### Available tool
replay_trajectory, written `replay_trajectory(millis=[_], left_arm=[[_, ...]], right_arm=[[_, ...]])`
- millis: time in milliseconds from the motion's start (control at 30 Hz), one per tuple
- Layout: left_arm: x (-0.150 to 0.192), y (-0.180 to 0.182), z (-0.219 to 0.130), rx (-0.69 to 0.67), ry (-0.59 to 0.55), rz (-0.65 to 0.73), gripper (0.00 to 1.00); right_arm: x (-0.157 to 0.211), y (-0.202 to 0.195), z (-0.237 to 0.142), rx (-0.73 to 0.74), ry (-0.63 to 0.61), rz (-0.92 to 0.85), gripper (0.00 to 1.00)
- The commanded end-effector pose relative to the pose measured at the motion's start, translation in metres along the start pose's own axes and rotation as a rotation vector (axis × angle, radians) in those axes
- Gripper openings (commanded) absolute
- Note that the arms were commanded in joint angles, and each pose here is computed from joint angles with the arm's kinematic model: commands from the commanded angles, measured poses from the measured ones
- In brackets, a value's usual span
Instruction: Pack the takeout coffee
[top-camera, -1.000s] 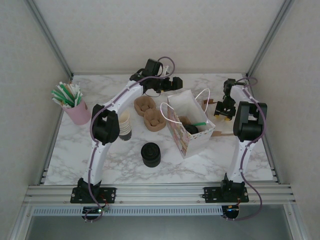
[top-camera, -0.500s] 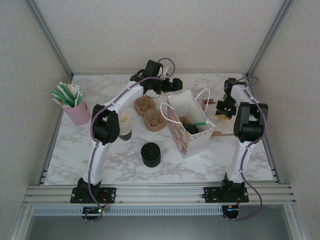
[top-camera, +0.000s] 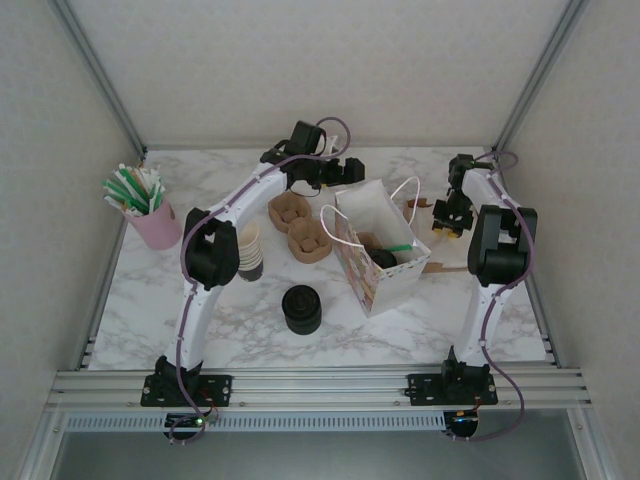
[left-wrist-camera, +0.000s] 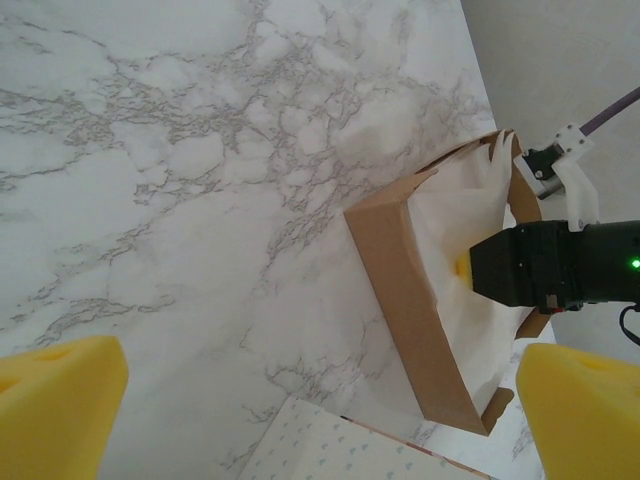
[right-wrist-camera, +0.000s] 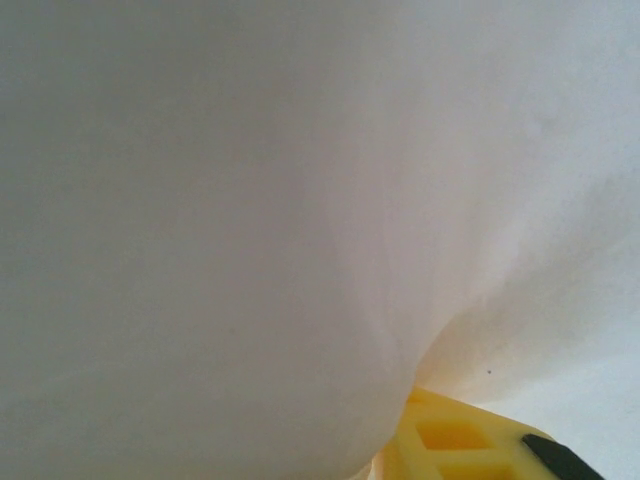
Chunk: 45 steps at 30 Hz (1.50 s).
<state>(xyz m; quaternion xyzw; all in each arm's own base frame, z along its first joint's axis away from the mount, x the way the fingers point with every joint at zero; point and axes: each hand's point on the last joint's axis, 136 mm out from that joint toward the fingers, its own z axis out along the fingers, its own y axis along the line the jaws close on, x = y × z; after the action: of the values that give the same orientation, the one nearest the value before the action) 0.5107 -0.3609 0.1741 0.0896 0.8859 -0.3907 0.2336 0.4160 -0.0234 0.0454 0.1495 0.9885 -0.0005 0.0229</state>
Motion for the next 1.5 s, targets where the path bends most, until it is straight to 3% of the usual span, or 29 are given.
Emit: replay_trajectory(millis=[0,567,700,800,833,1467], left_arm=[[-0.008,-0.021,-0.019,0.014,-0.032,0.045,1.00],[-0.011,-0.026,-0.025,0.019,-0.043,0.049,1.00],[-0.016,-0.034,-0.033,0.033,-0.066,0.056,1.00],[-0.020,-0.042,-0.042,0.044,-0.090,0.065,1.00],[-0.022,-0.044,-0.045,0.044,-0.098,0.067,0.99],[-0.041,-0.080,-0.107,0.059,-0.268,0.117,1.00]], right_arm=[[0.002,0.001,-0.022,-0.003,-0.030,0.004,0.31],[0.002,-0.001,-0.032,0.003,-0.050,0.009,0.24],[-0.001,-0.003,-0.043,0.008,-0.087,0.018,0.17],[-0.007,-0.005,-0.058,0.009,-0.156,0.034,0.01],[-0.007,-0.005,-0.061,0.007,-0.175,0.038,0.00],[-0.011,-0.007,-0.132,-0.066,-0.461,0.063,0.00]])
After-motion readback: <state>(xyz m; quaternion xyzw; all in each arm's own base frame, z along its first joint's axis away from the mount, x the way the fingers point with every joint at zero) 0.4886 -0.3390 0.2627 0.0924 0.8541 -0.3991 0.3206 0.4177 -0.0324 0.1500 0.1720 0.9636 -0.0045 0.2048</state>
